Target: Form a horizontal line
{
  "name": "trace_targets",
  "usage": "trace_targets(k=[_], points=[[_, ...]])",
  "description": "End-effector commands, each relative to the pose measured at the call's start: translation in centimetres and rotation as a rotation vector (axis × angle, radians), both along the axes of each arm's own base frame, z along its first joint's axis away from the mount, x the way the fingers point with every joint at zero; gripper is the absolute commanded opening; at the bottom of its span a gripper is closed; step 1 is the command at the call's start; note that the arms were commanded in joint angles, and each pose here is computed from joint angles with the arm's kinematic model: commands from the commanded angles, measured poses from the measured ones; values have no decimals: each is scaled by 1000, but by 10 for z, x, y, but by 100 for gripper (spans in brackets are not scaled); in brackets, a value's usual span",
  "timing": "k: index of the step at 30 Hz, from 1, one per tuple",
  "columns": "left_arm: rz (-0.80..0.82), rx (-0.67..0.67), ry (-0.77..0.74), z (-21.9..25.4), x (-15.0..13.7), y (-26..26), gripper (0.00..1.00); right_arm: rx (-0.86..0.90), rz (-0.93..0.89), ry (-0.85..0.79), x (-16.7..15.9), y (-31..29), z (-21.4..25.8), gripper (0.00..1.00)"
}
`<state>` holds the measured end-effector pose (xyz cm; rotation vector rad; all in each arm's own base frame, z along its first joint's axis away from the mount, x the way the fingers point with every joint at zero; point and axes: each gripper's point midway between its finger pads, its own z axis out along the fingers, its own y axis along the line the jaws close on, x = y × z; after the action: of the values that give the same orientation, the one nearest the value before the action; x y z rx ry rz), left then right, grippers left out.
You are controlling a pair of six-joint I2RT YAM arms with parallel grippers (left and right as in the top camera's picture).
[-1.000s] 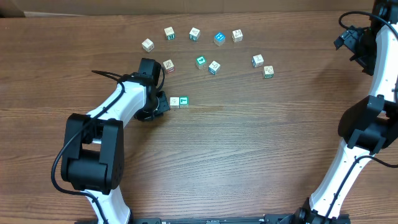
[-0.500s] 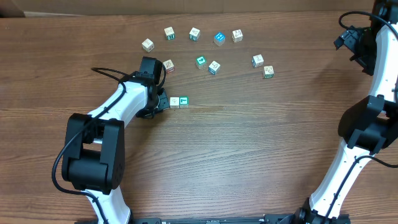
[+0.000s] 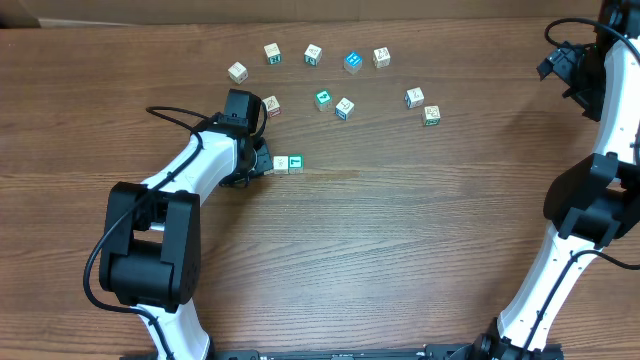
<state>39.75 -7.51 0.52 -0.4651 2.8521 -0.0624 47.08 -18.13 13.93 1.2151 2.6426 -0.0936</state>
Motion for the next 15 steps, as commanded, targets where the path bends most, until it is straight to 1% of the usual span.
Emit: trace_targets(k=[1, 11, 15], points=[[12, 36, -4, -3, -1, 6, 10, -8, -1, -14, -1, -2, 7, 100], [-18, 39, -37, -1, 7, 5, 10, -7, -1, -13, -1, -2, 7, 100], [-15, 61, -59, 1, 12, 8, 11, -7, -1, -13, -1, -2, 7, 100]])
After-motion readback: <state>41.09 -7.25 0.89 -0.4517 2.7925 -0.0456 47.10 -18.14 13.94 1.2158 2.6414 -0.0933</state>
